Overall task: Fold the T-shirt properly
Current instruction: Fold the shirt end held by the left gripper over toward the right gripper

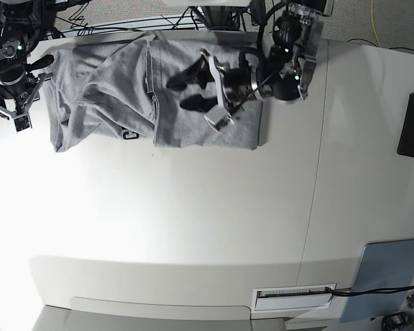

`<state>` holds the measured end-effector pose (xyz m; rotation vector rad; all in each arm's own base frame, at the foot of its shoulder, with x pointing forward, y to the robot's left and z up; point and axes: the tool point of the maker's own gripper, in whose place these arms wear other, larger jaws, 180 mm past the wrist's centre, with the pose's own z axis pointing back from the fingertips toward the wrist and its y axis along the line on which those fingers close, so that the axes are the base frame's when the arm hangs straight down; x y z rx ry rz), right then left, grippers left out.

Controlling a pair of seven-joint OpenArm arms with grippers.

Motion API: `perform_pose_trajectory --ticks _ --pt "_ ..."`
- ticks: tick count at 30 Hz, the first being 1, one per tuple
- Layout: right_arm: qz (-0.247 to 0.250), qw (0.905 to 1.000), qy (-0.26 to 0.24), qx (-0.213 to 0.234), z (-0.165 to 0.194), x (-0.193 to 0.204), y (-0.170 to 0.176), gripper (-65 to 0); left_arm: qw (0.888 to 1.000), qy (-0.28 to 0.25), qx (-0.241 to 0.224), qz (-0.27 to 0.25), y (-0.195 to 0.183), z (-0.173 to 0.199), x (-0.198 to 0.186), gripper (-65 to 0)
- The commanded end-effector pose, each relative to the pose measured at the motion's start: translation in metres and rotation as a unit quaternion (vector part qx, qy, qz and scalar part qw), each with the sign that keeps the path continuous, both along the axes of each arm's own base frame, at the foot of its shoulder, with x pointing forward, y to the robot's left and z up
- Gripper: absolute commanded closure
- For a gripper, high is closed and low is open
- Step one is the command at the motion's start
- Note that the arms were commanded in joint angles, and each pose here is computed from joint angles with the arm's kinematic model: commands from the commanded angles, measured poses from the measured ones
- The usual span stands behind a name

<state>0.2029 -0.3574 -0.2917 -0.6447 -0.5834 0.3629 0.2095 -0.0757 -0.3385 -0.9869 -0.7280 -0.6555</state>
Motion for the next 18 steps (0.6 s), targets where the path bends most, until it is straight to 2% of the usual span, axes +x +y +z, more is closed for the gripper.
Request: perform_pose_trajectory --ticks 1,3,7,9,14,18 --pt "0.006 0.9997 -0.021 -0.009 0.012 0.007 -0.002 -23.1 0.999 -0.020 -0.008 0.031 0.006 0.012 0.019 -35.0" --pt "0.019 0.9992 -0.034 0.013 0.012 0.012 0.006 -23.1 0.995 -0.025 0.024 0.095 0.029 0.005 0.044 -35.0" --pt "0.044 0.9945 -0.060 0.074 0.010 0.021 0.026 -23.1 0.975 -0.033 0.061 0.209 0.087 -0.002 0.080 -35.0" --pt "0.046 0.9928 -0.062 0.091 0.009 0.022 0.031 -23.1 0.968 -0.032 0.072 0.239 0.113 -0.004 0.086 -35.0" --pt "0.055 0.9906 -0.075 0.101 0.010 0.026 0.034 -23.2 0.949 -0.044 0.089 0.301 0.176 -0.002 0.093 -35.0" --pt "0.034 0.9923 -0.052 0.107 -0.007 0.020 0.020 -23.2 0.936 -0.039 0.088 0.338 0.216 0.000 0.087 -35.0"
